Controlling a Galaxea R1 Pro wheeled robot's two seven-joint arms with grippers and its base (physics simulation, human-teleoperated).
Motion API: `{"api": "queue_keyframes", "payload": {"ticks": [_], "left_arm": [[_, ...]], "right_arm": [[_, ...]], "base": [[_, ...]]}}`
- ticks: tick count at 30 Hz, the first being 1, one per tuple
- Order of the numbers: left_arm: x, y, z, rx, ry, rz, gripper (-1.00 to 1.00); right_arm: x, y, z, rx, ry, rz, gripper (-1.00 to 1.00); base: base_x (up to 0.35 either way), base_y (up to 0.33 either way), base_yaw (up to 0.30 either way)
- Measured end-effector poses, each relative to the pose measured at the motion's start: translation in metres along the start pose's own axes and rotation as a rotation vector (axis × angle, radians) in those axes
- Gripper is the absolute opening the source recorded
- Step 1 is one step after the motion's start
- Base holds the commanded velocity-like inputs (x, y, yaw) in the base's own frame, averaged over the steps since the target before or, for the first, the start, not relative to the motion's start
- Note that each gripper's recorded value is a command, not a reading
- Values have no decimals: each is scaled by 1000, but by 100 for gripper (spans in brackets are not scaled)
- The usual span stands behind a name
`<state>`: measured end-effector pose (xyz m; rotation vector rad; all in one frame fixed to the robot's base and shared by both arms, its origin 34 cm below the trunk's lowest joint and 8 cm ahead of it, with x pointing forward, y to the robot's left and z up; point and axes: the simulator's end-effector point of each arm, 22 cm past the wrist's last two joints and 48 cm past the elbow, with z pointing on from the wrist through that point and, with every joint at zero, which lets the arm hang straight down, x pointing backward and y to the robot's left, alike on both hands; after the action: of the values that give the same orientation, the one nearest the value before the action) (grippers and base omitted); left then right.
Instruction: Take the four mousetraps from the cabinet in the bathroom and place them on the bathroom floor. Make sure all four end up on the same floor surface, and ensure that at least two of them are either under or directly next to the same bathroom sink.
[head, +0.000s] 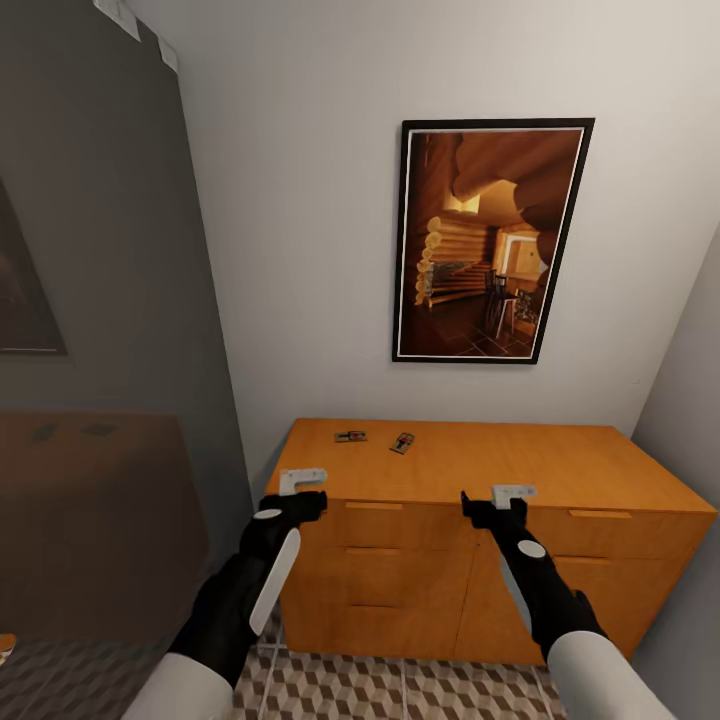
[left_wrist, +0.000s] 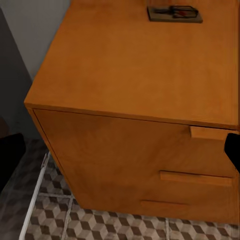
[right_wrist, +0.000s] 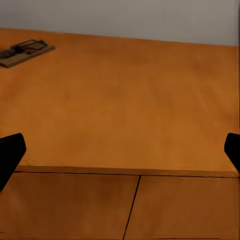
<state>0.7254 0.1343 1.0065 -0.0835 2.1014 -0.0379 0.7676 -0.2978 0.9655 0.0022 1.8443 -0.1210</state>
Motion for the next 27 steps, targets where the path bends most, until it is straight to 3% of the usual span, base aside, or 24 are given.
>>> {"api": "queue_keyframes", "payload": {"ticks": [8,14,16,22,27], "left_arm": [[-31,-2,-7,5,-57,-9,100],[-54,-1,-8,2,-90,-6,100],[-52,5,5,-34,-58,12,100],[-38,13,25,-78,14,47,100],[-29,15,34,-86,47,57,100]], "right_arm": [[-82,1,-3,18,-95,65,100],[-118,-4,-4,26,-112,102,100],[-143,-4,3,23,-90,127,100],[-117,6,13,8,-2,126,100],[-110,9,18,8,25,118,100]], "base": [[0,0,0],[0,0,0],[0,0,0],[0,0,0],[0,0,0]]}}
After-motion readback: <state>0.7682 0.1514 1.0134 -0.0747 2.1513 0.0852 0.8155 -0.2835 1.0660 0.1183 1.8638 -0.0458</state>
